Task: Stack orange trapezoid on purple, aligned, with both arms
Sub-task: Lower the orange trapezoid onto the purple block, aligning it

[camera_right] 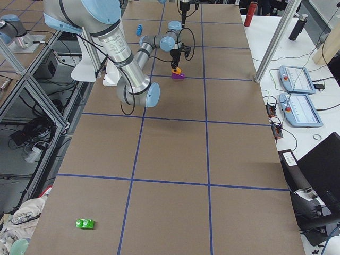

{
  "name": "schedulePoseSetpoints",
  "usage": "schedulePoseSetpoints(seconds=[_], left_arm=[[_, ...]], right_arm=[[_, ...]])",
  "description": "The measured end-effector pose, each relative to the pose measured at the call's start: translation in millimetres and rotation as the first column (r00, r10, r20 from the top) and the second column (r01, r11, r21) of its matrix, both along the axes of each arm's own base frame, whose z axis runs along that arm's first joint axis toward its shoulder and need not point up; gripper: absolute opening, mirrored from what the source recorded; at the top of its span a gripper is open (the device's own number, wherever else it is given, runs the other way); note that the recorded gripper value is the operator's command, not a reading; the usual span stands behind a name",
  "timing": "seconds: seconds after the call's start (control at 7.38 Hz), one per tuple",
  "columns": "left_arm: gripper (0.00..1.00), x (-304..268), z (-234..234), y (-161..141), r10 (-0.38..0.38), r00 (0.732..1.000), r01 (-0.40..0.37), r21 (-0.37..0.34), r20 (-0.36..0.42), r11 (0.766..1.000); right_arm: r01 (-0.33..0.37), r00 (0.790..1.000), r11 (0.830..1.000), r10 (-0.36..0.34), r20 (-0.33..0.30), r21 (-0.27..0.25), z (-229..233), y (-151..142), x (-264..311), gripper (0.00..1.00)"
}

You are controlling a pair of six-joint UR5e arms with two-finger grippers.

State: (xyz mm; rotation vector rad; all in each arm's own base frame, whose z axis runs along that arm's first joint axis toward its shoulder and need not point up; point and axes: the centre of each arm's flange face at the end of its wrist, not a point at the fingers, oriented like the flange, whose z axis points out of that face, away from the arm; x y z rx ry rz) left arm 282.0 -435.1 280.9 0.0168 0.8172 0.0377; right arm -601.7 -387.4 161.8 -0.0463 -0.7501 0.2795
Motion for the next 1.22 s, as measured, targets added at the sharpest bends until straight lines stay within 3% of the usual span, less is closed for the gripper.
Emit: schedulePoseSetpoints(seconds=[0.41,0.54,0.68,1.22], left_arm=[[1.00,1.6,2.5,-1.3,0.001,1.000,-0.001,-0.004,0.004,1.000],[1.00,1.9,2.8,-1.3,0.002,1.000,-0.002,-0.004,0.004,1.000],[1.00,2.4,3.1,-1.3,0.002,1.000,-0.002,-0.005,0.005,1.000],[1.00,3.8,3.7,-0.8,0.004,1.000,-0.004,-0.007,0.006,1.000]], right_arm=[[0.007,1.000,1.000,-0.007,-0.013,0.004,4.8,5.2,-7.7,0.00],[0.012,1.000,1.000,-0.012,-0.017,0.007,6.5,5.9,-9.6,0.33],[0.015,1.000,1.000,-0.015,-0.018,0.014,8.0,5.7,-11.6,0.97],[0.008,1.000,0.999,-0.008,-0.017,0.052,10.0,4.9,-15.7,0.99]])
